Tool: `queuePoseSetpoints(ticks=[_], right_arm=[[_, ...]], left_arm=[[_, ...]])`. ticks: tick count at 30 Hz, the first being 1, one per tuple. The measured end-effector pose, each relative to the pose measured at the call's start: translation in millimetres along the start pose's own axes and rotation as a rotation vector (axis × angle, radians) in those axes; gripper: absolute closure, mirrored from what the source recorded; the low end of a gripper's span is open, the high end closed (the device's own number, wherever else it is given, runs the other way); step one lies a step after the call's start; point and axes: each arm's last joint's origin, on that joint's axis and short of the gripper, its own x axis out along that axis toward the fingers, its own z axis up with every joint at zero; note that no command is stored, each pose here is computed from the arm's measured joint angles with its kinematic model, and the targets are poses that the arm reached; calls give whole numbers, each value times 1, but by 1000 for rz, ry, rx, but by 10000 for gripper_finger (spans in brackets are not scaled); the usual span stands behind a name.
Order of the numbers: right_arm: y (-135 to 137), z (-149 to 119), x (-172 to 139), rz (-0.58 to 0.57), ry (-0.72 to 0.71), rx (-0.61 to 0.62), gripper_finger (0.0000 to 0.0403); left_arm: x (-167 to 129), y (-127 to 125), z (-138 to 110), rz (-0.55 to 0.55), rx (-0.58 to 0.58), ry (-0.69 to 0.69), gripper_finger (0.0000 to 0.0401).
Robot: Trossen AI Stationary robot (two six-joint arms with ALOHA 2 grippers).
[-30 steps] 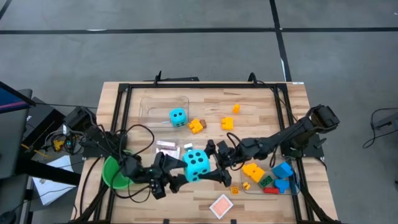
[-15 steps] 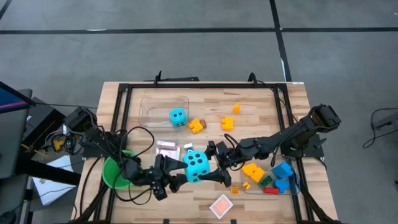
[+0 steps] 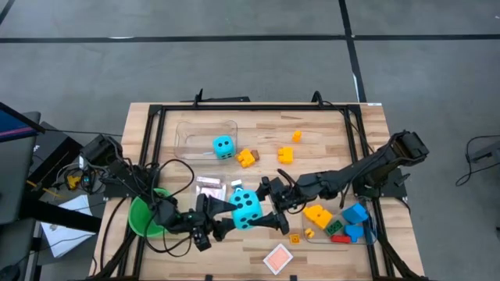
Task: Pick & Place Toys
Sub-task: Put the light blue dice into the top transparent bin
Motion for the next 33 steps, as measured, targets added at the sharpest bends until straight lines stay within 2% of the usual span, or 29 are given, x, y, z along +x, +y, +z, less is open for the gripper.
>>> queuePoseSetpoints(ticks=[9, 14, 17, 22, 28, 33], right_arm=[[3, 5, 4, -19, 46, -26, 51], [2, 5, 4, -27, 45, -30, 51], [2, 6, 4, -39, 38, -50, 40], [1, 5, 5, -50, 40, -91, 10], [3, 12, -2, -100, 19, -135, 14], [3, 19, -14, -221, 57, -164, 7]], left_arm=[[1, -3, -2, -22, 10, 17, 2], [1, -2, -2, -17, 11, 19, 25], [1, -2, -2, -17, 16, 19, 43], [-1, -1, 0, -12, -2, 22, 45], [-2, 3, 0, 9, -8, 86, 49], [-3, 6, -1, 22, -21, 142, 53]])
